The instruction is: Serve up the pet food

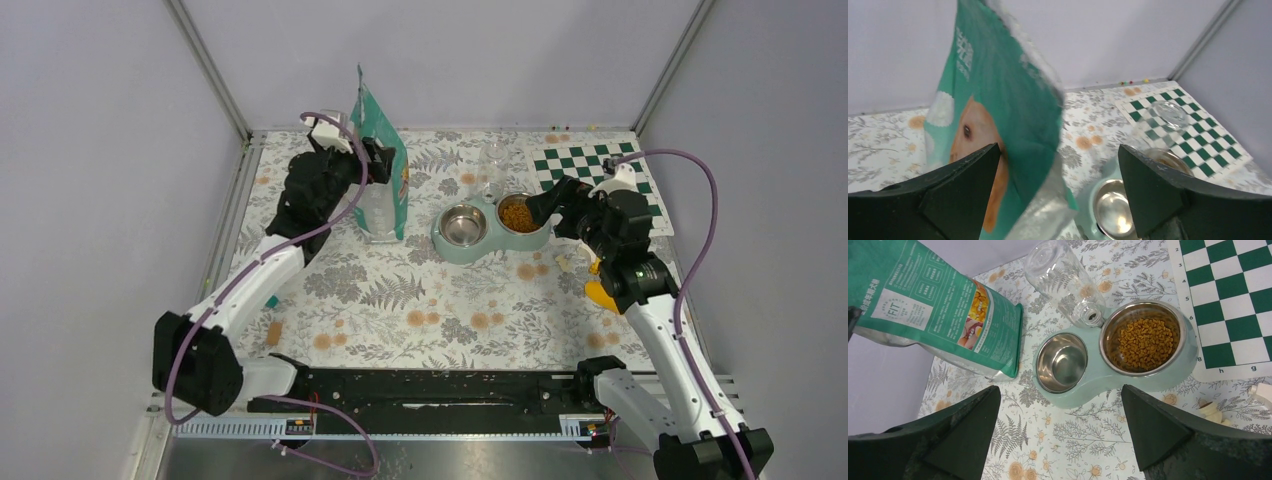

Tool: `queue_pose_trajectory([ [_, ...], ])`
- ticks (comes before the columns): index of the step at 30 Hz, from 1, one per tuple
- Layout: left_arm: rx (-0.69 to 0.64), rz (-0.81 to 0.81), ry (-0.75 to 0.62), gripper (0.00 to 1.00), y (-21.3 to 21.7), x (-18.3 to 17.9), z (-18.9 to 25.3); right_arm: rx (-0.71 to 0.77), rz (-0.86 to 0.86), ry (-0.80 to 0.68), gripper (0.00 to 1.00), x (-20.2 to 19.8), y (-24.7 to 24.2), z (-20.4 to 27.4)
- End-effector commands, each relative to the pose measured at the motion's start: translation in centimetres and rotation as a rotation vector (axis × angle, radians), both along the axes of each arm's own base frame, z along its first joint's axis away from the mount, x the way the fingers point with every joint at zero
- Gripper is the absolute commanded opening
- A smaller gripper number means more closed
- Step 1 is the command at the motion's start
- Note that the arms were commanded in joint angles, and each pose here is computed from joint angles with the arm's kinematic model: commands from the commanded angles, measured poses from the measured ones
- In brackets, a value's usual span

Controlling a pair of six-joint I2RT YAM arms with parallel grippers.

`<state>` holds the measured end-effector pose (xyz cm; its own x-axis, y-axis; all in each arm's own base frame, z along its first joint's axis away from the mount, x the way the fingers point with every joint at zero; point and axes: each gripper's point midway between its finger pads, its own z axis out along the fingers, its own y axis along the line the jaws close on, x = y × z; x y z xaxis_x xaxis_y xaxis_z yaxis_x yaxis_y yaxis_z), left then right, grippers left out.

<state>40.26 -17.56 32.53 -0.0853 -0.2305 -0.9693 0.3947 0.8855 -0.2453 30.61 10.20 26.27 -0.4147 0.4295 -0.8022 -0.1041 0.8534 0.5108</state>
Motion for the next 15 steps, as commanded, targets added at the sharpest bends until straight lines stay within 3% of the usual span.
queue_pose_trajectory([
  [1,0.006,0.127,-0.181,0.82,1.2,2.2,3.2,0.017,0.013,-0.055,0.99,-0.6,0.2,1.5],
  [5,0.032,0.187,-0.167,0.51,2.5,2.1,2.0,-0.001,-0.008,-0.061,0.99,-0.9,-0.3,1.2],
  [7,0.058,0.216,-0.171,0.12,3.2,1.8,2.0,-0.008,-0.015,-0.065,0.99,-0.9,-0.5,1.2],
  [8,0.065,0.235,-0.174,0.0,3.7,1.7,2.3,-0.009,-0.015,-0.068,0.99,-0.9,-0.5,1.3],
  [15,0.117,0.251,-0.19,0.0,5.2,-1.1,7.4,-0.045,0.033,-0.094,0.99,-0.5,0.1,3.2],
])
